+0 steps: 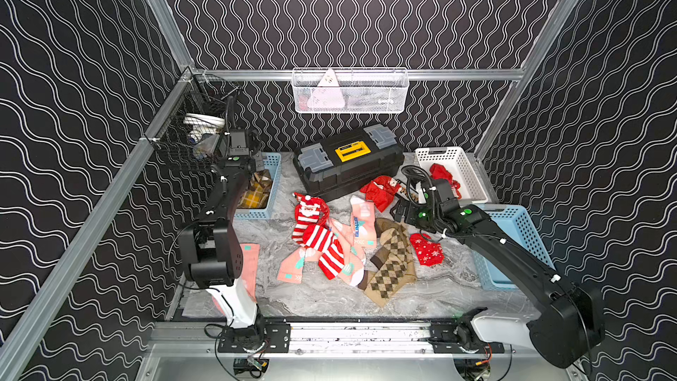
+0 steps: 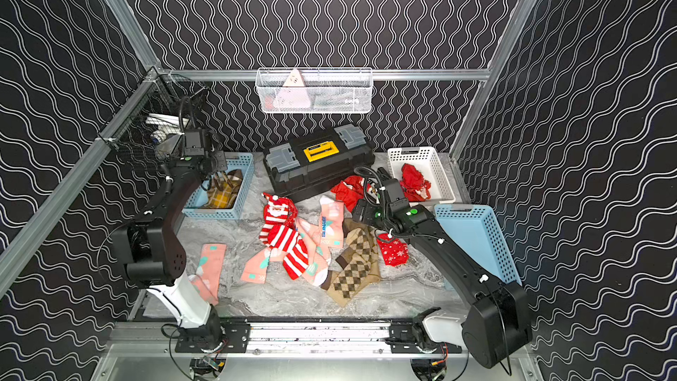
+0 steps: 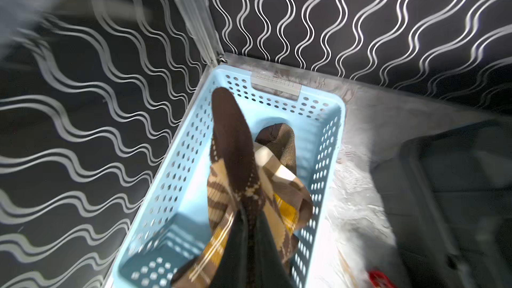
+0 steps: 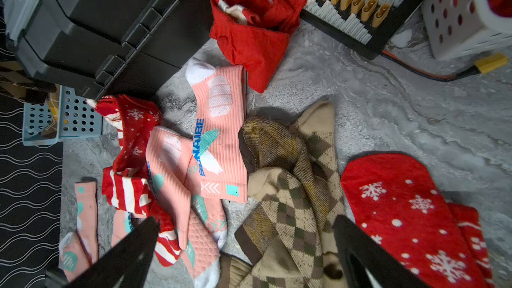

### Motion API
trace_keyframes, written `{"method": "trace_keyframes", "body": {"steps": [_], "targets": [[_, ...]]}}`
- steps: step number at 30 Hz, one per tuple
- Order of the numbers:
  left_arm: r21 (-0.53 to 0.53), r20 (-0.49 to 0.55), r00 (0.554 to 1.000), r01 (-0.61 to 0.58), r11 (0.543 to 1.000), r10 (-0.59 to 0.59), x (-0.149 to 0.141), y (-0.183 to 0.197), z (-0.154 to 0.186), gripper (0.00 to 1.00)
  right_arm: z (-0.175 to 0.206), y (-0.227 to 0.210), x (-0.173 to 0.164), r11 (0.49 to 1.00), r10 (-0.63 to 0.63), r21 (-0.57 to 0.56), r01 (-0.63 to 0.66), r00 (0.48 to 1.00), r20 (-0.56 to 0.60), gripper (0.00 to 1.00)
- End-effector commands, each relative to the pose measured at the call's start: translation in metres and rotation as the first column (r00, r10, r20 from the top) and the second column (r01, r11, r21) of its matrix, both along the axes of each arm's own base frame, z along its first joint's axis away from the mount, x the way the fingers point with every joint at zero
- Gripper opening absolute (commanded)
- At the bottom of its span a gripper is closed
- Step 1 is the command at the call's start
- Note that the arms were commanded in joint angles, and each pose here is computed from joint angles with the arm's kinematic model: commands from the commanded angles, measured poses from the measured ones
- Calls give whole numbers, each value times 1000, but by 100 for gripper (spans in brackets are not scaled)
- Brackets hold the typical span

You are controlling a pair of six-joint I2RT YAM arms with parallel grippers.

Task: Sort the socks into the basket by color
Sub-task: Place the sock in the bin.

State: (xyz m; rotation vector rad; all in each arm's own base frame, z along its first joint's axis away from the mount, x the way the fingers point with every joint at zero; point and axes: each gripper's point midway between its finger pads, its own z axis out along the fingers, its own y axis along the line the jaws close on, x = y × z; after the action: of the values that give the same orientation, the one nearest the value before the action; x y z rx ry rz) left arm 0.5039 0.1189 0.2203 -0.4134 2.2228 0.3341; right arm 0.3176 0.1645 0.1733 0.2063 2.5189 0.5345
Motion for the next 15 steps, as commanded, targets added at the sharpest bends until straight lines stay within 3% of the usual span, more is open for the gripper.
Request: {"method": "trace_keyframes", "body": {"steps": [1, 12, 15], "targets": [[77, 36, 999, 2, 997, -5, 22, 12, -5, 0, -1, -2, 1, 1000, -17, -14, 17, 1000, -8, 100], [-36, -114, 992, 54, 998, -58, 46, 0, -103, 1, -7, 3, -3, 999, 1, -46, -2, 1000, -23, 100], [-74, -141, 987, 61, 995, -71, 48, -4, -120, 16, -7, 3, -4, 999, 3, -50, -4, 1000, -27, 100]]}}
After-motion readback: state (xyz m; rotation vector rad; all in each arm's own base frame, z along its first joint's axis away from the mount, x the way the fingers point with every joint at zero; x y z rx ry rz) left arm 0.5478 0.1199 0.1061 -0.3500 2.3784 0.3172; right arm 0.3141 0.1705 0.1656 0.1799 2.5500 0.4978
